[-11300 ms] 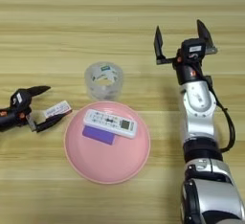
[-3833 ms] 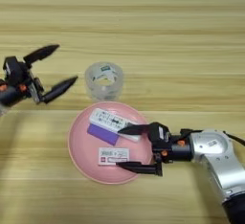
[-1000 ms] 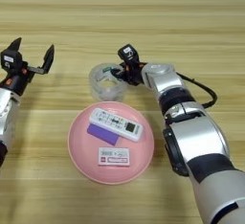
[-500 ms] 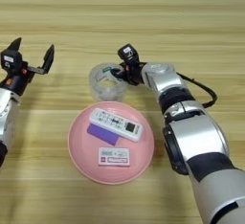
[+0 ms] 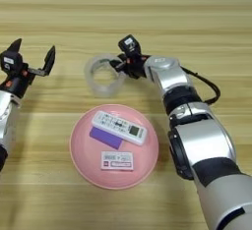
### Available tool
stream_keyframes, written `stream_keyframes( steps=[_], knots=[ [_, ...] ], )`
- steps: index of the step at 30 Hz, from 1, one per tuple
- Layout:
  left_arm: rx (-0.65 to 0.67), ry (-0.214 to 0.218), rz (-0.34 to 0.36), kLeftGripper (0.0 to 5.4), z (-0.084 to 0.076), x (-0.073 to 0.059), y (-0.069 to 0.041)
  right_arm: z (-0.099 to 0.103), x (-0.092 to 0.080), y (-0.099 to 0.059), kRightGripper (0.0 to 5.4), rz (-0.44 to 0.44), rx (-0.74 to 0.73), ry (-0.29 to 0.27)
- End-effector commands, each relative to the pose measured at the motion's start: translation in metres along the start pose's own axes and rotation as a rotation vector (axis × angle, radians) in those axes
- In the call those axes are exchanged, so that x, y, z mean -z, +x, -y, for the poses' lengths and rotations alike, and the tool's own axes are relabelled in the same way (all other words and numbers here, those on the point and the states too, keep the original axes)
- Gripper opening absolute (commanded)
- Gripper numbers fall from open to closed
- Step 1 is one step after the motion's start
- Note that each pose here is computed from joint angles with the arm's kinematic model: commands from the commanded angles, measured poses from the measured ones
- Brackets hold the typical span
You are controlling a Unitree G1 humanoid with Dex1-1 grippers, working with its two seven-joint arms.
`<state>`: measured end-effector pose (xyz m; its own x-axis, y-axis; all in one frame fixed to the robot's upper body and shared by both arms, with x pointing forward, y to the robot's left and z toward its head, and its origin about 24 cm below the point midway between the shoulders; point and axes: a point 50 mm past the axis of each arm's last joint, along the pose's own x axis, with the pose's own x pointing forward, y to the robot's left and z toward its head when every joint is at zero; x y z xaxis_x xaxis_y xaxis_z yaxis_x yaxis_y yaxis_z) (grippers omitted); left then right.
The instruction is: Move the objects on the table
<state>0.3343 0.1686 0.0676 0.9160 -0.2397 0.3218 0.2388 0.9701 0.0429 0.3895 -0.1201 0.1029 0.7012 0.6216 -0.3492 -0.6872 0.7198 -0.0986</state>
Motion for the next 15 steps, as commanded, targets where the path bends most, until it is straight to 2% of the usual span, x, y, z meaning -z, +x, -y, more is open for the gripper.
stream_keyframes(
  steps=[1, 8, 15],
  knots=[
    [-0.010, 0.007, 0.047, 5.40, -0.004, -0.009, 0.004, -0.010, -0.015, 0.003, 1.16, 0.066, -0.044, -0.008],
    [-0.057, 0.027, 0.060, 5.40, -0.016, -0.014, 0.005, -0.043, -0.018, 0.008, 1.16, 0.088, -0.172, -0.046],
    [-0.125, 0.052, 0.056, 5.40, -0.032, -0.018, 0.005, -0.079, -0.015, 0.006, 1.15, 0.078, -0.315, -0.096]
  ],
)
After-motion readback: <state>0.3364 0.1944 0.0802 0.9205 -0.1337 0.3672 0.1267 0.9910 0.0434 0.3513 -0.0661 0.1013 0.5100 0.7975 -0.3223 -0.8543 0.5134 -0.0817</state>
